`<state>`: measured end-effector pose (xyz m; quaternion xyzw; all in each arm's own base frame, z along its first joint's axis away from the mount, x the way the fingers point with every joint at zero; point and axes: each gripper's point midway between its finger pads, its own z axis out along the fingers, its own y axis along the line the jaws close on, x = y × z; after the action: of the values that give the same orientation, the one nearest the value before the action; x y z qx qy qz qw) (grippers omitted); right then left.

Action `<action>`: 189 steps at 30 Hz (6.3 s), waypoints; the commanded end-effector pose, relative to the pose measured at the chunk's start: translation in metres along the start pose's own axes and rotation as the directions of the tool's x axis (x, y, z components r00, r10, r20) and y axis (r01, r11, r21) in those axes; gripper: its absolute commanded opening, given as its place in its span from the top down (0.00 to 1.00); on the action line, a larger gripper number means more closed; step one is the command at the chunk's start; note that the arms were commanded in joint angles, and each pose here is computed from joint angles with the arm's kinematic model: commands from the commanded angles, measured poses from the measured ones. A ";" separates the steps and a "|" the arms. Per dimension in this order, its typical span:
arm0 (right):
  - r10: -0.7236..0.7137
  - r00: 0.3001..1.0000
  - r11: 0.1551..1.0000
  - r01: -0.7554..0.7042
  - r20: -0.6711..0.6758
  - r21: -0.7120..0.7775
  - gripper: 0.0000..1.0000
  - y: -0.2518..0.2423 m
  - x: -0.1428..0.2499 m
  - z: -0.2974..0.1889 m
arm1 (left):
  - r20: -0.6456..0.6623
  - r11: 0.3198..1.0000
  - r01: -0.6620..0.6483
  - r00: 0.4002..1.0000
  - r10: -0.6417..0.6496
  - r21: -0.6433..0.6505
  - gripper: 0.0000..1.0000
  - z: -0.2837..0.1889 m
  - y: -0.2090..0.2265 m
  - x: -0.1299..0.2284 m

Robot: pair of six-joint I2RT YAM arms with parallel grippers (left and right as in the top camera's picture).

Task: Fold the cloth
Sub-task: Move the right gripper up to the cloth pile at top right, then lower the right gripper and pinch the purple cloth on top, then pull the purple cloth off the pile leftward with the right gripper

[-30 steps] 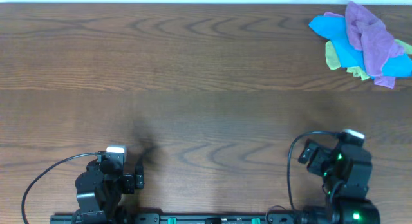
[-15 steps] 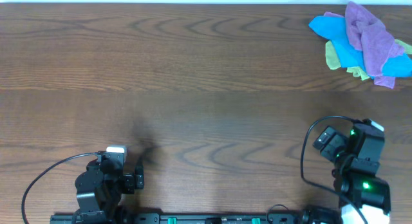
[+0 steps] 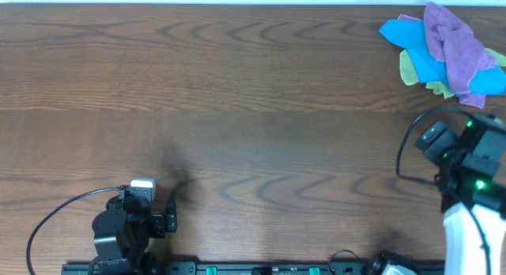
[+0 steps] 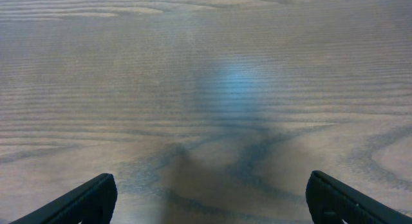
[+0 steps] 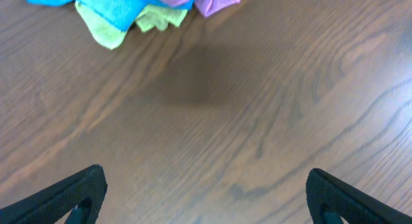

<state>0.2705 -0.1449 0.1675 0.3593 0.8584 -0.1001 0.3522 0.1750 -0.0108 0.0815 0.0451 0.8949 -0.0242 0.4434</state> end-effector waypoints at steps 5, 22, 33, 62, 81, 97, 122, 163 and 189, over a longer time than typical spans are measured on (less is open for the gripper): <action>-0.029 0.997 0.999 0.028 -0.067 -0.020 0.01 0.008 -0.029 0.030 | -0.086 1.000 -0.014 0.996 0.014 0.004 0.05 0.010 0.000 0.027; -0.141 0.980 0.937 0.179 0.142 -0.300 0.01 0.074 -0.092 0.040 | -0.085 1.000 -0.014 0.996 0.014 0.004 0.05 0.010 0.000 0.027; -0.132 0.984 0.953 0.159 0.120 -0.258 0.01 0.068 -0.090 0.064 | -0.085 1.000 -0.014 0.996 0.014 0.004 0.05 0.010 0.000 0.027; -0.050 0.967 0.975 0.101 0.248 -0.197 0.01 0.095 -0.189 0.150 | -0.086 1.000 -0.014 0.996 0.014 0.004 0.05 0.010 0.000 0.027; -0.041 0.992 0.962 0.070 0.117 -0.263 0.01 0.123 -0.167 0.243 | -0.085 1.000 -0.014 0.996 0.014 0.004 0.05 0.010 -0.001 0.027; -0.063 0.998 0.953 0.066 0.020 -0.295 0.01 0.135 -0.138 0.250 | -0.086 1.000 -0.014 0.996 0.014 0.004 0.05 0.010 0.000 0.027; -0.175 0.982 0.942 0.187 0.067 -0.279 0.99 0.144 -0.148 0.222 | -0.085 1.000 -0.014 0.996 0.014 0.004 0.05 0.010 0.000 0.027; -0.649 0.751 0.664 0.482 -0.121 -0.572 0.99 0.297 0.019 0.026 | -0.086 1.000 -0.014 0.996 0.014 0.004 0.05 0.010 0.000 0.027; -0.867 0.488 0.399 0.558 -0.101 -0.728 0.99 0.300 0.122 -0.122 | -0.086 1.000 -0.014 0.996 0.014 0.004 0.05 0.010 0.000 0.027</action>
<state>0.3570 0.1804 0.1985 -0.1625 0.9679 0.1212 0.1485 0.1750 -0.0108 0.0813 0.0450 0.8950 -0.0240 0.4432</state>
